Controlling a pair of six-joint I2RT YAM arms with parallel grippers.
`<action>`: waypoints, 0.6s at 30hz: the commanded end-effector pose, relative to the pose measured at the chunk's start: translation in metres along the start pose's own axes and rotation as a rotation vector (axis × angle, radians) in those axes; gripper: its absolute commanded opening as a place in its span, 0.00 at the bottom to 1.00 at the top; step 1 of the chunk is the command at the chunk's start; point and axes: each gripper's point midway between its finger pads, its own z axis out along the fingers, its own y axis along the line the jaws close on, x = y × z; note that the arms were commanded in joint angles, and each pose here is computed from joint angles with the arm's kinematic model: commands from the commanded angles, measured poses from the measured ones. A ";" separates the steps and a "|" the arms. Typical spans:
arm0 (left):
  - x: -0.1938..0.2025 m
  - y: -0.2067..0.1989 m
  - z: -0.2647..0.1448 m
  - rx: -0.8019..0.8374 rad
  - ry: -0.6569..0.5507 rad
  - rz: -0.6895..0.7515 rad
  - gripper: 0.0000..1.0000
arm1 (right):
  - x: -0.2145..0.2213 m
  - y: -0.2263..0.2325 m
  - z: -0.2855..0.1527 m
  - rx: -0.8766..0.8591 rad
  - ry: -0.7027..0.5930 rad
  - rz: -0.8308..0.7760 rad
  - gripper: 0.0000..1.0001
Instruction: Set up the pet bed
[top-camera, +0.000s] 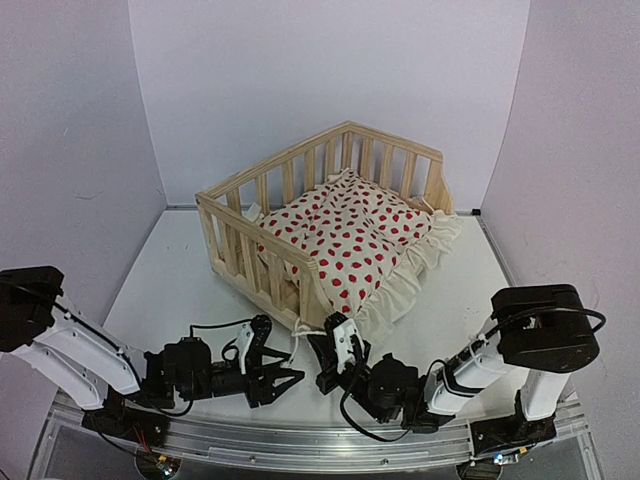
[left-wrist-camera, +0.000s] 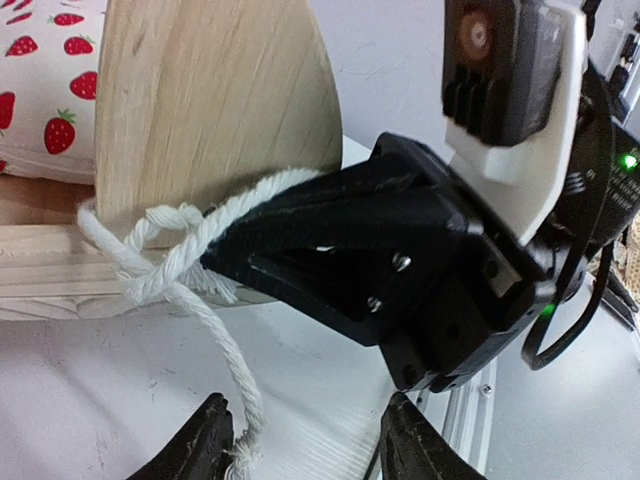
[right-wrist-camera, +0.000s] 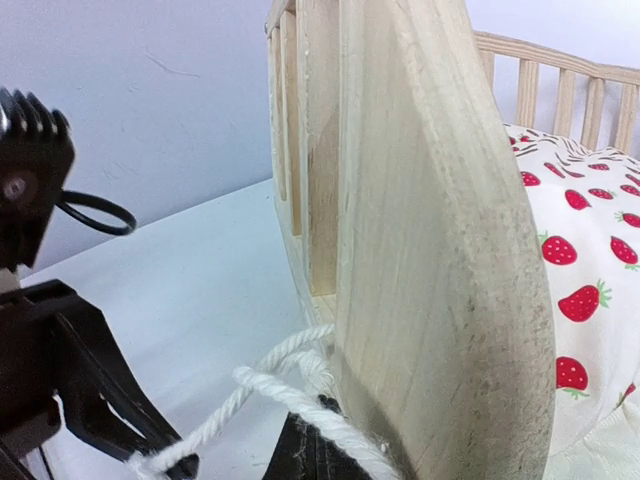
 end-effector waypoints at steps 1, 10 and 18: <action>-0.019 -0.009 -0.012 0.015 0.000 -0.025 0.52 | -0.010 -0.008 -0.002 0.025 -0.038 0.020 0.00; -0.054 0.005 -0.038 -0.034 -0.018 -0.139 0.53 | -0.009 -0.010 -0.004 0.027 -0.033 -0.004 0.00; -0.078 0.024 -0.041 -0.030 -0.047 -0.192 0.50 | -0.012 -0.009 -0.003 0.024 -0.040 -0.007 0.00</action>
